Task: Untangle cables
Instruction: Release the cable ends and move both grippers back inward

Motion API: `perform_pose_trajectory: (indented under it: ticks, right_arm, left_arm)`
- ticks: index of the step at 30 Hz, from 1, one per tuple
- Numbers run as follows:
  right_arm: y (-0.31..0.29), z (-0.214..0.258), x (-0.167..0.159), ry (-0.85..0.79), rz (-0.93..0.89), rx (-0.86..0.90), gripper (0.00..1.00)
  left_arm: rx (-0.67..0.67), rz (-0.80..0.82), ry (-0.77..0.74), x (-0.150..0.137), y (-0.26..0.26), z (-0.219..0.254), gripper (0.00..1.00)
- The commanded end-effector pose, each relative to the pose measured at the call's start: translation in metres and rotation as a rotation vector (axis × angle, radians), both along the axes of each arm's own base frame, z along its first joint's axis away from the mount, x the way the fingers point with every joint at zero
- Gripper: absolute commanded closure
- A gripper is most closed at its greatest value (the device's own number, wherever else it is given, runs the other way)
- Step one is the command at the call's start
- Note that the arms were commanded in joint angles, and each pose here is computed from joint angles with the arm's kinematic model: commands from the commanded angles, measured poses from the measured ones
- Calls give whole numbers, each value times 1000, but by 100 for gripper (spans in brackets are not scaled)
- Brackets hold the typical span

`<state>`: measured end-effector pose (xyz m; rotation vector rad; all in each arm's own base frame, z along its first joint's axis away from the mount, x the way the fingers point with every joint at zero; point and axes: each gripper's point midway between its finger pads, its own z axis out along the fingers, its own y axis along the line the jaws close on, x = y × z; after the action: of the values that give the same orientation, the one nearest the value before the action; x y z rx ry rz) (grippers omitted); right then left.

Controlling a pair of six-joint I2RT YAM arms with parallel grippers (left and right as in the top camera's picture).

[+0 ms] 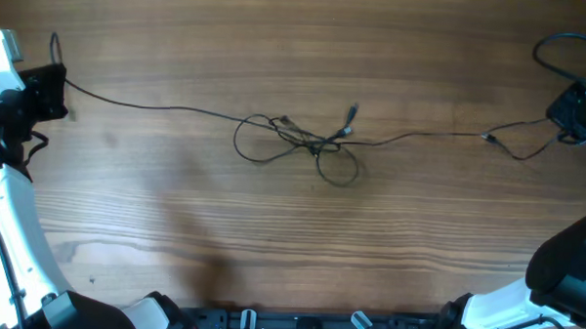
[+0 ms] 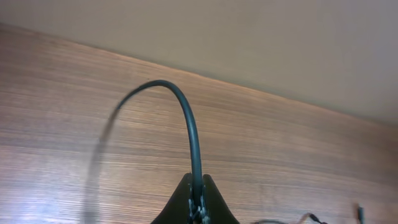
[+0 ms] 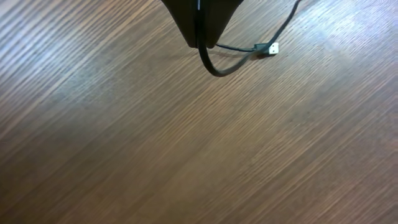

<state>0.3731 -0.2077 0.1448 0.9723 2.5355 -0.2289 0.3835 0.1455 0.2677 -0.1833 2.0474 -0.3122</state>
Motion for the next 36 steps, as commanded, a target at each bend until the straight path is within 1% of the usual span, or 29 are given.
perform_pose_trajectory:
  ticks: [1,4,7,9,12,15,19,23,29,31,36]
  right_arm:
    - [23,-5,12,-19,47,64,96]
    - [52,-5,25,-44,123,122,96]
    - [85,-5,37,-47,218,131,96]
    - [123,-3,50,-59,366,136,96]
    - [179,1,62,-87,544,181,96]
    - [230,3,63,-93,757,188,96]
    - [268,4,60,-90,916,171,96]
    - [264,2,59,-76,861,175,96]
    - [279,3,53,-86,903,255,96]
    - [292,7,52,-111,935,309,96]
    - [315,5,46,-90,963,307,96]
  left_arm:
    - [-27,-54,-14,3,-17,6,96]
    - [-56,-126,-9,6,-41,5,96]
    - [-75,-195,5,9,-67,3,95]
    - [-77,-249,11,12,-89,2,96]
    - [-77,-319,13,15,-116,2,96]
    - [-76,-384,16,16,-143,2,96]
    - [-76,-458,20,15,-172,2,96]
    - [-77,-505,24,14,-191,1,96]
    - [-82,-552,39,12,-210,-4,95]
    - [-87,-562,56,14,-214,-10,94]
    - [-115,-588,125,21,-225,-37,93]
